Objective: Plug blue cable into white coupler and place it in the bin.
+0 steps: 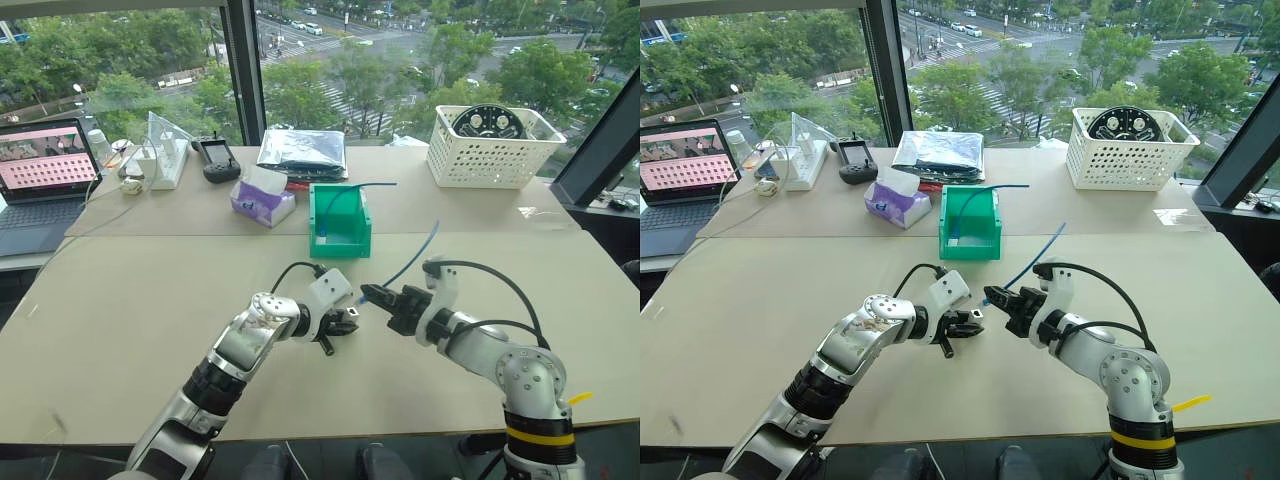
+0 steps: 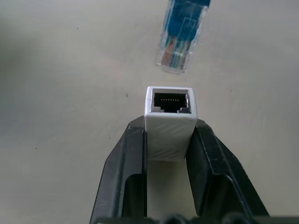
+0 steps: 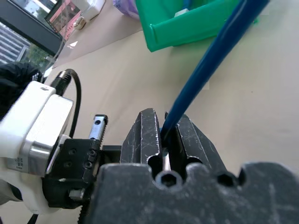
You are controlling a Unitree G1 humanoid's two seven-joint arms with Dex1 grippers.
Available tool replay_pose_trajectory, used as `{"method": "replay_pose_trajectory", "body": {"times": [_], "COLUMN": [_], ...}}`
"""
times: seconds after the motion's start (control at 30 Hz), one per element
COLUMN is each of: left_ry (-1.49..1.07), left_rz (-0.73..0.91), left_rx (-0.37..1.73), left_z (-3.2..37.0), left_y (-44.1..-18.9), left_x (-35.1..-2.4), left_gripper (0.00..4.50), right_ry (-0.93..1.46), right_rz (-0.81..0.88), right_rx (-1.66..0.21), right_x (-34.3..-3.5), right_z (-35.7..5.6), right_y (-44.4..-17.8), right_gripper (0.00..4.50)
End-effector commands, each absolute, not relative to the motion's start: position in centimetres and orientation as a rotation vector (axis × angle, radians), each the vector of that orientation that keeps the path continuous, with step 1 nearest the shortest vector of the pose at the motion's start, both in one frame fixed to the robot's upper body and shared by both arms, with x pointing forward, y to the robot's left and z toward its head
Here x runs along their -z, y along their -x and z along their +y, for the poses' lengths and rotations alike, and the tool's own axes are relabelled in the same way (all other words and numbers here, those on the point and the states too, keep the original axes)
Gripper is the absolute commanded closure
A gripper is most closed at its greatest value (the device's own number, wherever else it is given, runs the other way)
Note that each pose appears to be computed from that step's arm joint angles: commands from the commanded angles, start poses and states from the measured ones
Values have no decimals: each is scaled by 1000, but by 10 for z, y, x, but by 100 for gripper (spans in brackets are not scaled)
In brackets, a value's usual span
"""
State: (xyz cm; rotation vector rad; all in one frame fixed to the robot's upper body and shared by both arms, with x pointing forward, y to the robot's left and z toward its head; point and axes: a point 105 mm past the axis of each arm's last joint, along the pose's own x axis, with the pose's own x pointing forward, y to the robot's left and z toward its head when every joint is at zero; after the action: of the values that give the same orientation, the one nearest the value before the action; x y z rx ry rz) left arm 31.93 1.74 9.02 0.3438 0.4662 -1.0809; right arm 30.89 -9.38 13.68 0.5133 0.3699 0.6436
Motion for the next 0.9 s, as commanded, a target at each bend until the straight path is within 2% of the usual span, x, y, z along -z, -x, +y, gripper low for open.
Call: {"method": "replay_pose_trajectory", "body": {"times": [0.03,0.5,0.9], "left_ry": [-373,-388,-388], "left_rz": [452,457,443], "left_rx": [1114,1124,1116], "left_z": [14,14,11], "left_y": [-318,-315,-317], "left_x": [-95,-96,-108], "left_gripper": [383,383,383], "right_ry": [-527,-523,-468], "right_rz": [338,360,427], "right_rx": [-668,-624,-615], "right_x": [-144,-135,-121], "right_z": [-88,-94,-91], "right_y": [-308,-306,-301], "right_gripper": [450,450,450]}}
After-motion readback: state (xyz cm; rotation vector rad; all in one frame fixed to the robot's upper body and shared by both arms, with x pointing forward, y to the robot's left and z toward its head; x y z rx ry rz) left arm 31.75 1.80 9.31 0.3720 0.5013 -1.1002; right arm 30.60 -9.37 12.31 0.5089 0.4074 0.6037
